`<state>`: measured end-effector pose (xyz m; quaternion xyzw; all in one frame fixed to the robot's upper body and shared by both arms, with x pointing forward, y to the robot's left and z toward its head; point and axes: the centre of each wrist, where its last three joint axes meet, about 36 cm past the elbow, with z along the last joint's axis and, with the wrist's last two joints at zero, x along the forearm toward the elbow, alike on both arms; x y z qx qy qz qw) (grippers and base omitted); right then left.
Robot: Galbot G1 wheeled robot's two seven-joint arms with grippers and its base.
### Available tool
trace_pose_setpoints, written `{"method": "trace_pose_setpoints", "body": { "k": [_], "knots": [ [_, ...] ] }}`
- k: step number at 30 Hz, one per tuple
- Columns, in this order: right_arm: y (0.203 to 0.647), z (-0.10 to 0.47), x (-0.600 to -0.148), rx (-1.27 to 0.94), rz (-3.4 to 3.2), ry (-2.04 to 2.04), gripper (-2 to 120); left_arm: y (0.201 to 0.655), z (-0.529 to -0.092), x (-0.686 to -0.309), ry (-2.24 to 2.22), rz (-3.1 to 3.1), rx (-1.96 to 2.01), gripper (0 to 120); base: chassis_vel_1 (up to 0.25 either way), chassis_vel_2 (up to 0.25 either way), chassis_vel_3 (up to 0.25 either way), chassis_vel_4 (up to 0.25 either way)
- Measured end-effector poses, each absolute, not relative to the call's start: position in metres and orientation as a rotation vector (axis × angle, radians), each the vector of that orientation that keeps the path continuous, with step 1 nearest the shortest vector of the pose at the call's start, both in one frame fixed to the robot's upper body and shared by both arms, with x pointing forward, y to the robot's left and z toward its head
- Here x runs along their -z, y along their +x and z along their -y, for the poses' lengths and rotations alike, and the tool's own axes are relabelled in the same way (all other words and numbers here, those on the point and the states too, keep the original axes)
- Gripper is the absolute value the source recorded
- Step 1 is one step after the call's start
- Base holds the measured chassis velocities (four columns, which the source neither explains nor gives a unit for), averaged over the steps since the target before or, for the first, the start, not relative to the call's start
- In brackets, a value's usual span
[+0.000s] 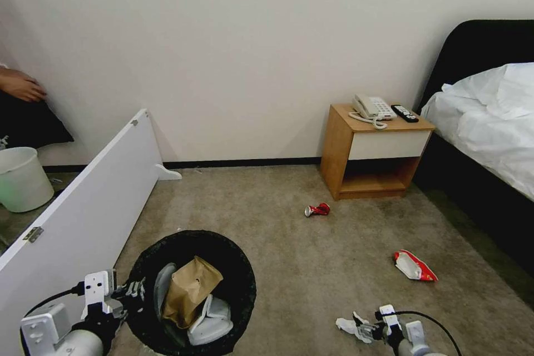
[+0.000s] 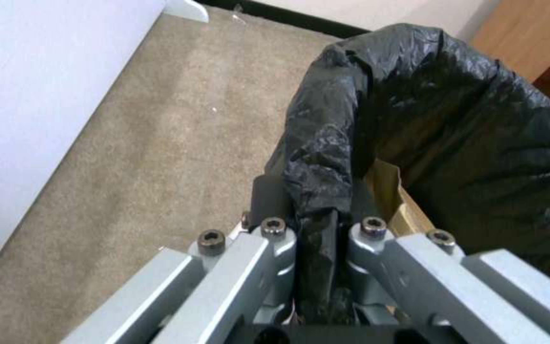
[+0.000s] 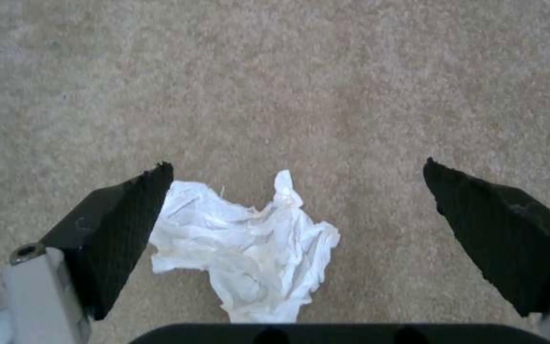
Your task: Pick up the trash bin, then pick up the garbage from the floor and place it into the trash bin.
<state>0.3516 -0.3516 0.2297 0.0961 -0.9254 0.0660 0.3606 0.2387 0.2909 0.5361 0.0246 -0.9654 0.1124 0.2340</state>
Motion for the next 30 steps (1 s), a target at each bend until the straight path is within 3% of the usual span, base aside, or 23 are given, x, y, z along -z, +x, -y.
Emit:
{"method": "trace_pose_setpoints", "body": {
  "k": [12,30],
  "knots": [
    [0.343,0.359,-0.242,-0.143,2.383,0.238,100,0.238,-0.291,-0.536,0.068,2.647,-0.312,4,0.0,0.0,0.0,0.0],
    [0.361,0.342,-0.221,-0.2,2.32,0.288,100,0.24,-0.295,-0.539,0.078,2.657,-0.315,4,0.0,0.0,0.0,0.0]
  ]
}}
